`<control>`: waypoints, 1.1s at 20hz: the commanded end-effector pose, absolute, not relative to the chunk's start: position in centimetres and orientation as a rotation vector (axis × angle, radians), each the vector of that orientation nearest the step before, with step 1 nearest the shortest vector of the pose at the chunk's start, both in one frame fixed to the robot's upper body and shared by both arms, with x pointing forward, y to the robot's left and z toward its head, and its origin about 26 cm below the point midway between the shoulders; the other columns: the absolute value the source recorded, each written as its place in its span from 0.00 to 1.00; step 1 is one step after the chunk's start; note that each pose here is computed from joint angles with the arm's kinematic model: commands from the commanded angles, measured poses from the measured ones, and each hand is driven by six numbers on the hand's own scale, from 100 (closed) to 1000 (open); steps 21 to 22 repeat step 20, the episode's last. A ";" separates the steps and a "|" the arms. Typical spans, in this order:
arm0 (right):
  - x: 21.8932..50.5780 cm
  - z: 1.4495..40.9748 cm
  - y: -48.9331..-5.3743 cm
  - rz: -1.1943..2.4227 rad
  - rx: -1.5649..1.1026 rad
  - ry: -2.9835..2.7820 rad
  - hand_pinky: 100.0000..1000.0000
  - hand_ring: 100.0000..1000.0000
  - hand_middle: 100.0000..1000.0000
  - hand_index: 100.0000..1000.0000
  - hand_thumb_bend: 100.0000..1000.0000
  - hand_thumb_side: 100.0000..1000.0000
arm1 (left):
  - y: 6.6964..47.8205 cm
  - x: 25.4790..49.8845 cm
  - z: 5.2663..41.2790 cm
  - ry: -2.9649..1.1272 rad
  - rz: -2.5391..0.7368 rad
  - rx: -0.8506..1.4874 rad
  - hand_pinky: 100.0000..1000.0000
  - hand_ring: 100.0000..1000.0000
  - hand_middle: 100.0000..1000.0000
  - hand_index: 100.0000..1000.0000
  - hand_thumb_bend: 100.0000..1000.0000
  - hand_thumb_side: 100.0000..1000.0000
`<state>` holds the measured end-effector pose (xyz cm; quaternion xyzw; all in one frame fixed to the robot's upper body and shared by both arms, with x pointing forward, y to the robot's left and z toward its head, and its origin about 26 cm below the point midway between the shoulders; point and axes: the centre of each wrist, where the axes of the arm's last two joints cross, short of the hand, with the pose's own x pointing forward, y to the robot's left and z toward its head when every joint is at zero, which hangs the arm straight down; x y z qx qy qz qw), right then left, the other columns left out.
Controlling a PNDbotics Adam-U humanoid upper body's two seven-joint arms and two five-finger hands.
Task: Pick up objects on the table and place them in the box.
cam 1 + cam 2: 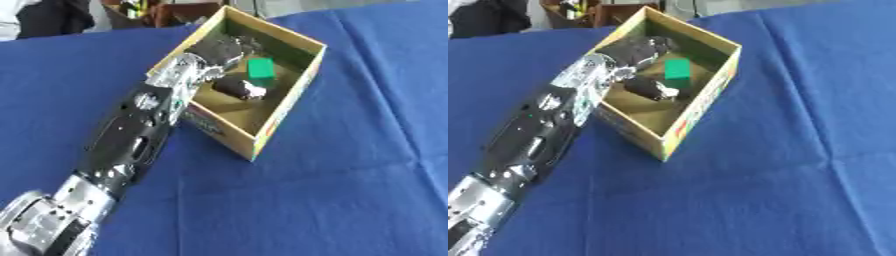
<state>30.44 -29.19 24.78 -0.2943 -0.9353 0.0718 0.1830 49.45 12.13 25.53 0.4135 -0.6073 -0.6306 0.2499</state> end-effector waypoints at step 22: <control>29.6 24.2 -31.0 0.110 -0.956 -2.590 0.77 0.76 0.49 0.67 0.00 0.73 | 23.1 39.6 31.2 -2.583 -0.760 1.160 0.61 0.60 0.71 0.89 0.05 0.95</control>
